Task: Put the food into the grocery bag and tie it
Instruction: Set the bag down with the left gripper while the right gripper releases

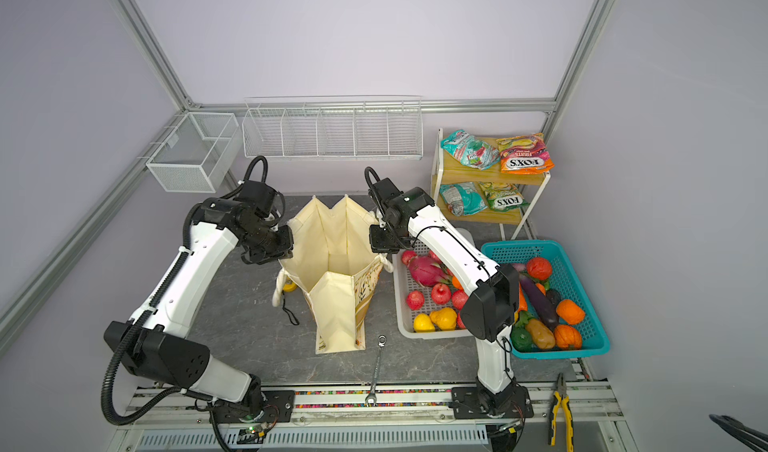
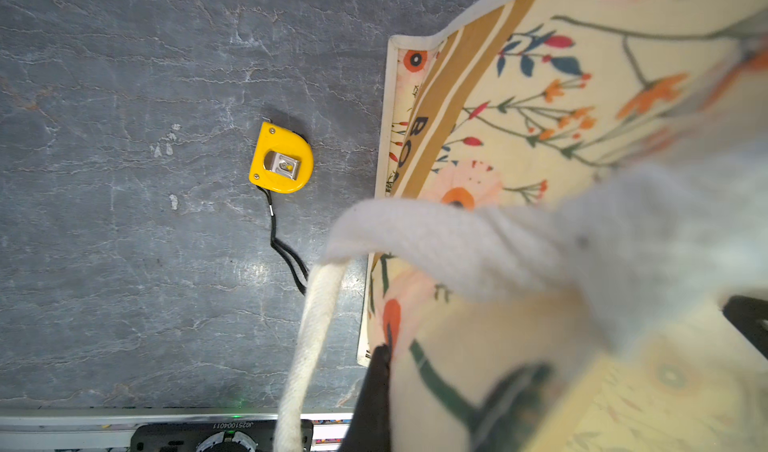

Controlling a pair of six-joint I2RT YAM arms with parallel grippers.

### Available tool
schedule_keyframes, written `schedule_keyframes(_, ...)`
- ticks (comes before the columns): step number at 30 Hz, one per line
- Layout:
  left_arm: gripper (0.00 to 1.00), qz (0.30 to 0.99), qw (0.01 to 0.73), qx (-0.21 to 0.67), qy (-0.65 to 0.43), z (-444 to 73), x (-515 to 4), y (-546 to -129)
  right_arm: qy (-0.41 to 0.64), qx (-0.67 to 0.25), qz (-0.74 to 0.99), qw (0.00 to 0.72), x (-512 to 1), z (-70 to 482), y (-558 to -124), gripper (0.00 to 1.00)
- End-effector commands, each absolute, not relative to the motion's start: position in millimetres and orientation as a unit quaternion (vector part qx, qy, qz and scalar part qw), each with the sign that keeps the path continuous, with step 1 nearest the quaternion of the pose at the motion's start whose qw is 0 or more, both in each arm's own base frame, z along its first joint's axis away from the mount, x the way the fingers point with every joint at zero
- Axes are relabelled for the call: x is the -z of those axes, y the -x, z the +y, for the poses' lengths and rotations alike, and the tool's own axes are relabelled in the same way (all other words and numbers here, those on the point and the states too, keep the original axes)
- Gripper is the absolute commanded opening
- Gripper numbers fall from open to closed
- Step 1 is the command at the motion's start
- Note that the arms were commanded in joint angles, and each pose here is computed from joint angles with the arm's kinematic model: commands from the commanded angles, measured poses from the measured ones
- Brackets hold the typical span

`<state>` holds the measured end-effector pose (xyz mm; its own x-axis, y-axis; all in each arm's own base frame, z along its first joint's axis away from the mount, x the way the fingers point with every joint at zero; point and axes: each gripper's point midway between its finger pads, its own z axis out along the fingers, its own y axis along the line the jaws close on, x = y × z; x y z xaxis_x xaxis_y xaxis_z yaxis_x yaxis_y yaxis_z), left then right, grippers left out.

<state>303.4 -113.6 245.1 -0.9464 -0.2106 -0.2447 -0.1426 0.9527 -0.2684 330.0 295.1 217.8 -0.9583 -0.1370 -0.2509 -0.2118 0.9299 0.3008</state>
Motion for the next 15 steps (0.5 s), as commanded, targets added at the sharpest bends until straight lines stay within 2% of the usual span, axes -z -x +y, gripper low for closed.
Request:
schedule_keyframes(1, 0.10, 0.972, 0.155, 0.155, 0.085, -121.8, -259.2, -301.0, 0.087, -0.177, 0.969, 0.151, -241.3, 294.8, -329.1, 0.12)
schedule_keyframes(2, 0.14, 0.972, 0.152, 0.155, 0.085, -122.1, -258.1, -300.2, 0.087, -0.177, 0.969, 0.150, -240.9, 294.7, -328.5, 0.12)
schedule_keyframes(5, 0.35, 0.973, 0.148, 0.155, 0.089, -121.4, -253.6, -297.4, 0.089, -0.175, 0.970, 0.143, -237.0, 295.4, -326.0, 0.24)
schedule_keyframes(8, 0.46, 0.971, 0.155, 0.153, 0.097, -119.0, -253.5, -296.3, 0.090, -0.176, 0.970, 0.139, -234.6, 296.8, -324.3, 0.31)
schedule_keyframes(12, 0.48, 0.970, 0.159, 0.151, 0.102, -116.9, -253.6, -295.3, 0.093, -0.176, 0.970, 0.139, -234.6, 298.4, -322.8, 0.34)
schedule_keyframes(15, 0.44, 0.972, 0.157, 0.144, 0.099, -114.6, -251.9, -293.3, 0.093, -0.175, 0.970, 0.139, -235.4, 297.9, -321.6, 0.39)
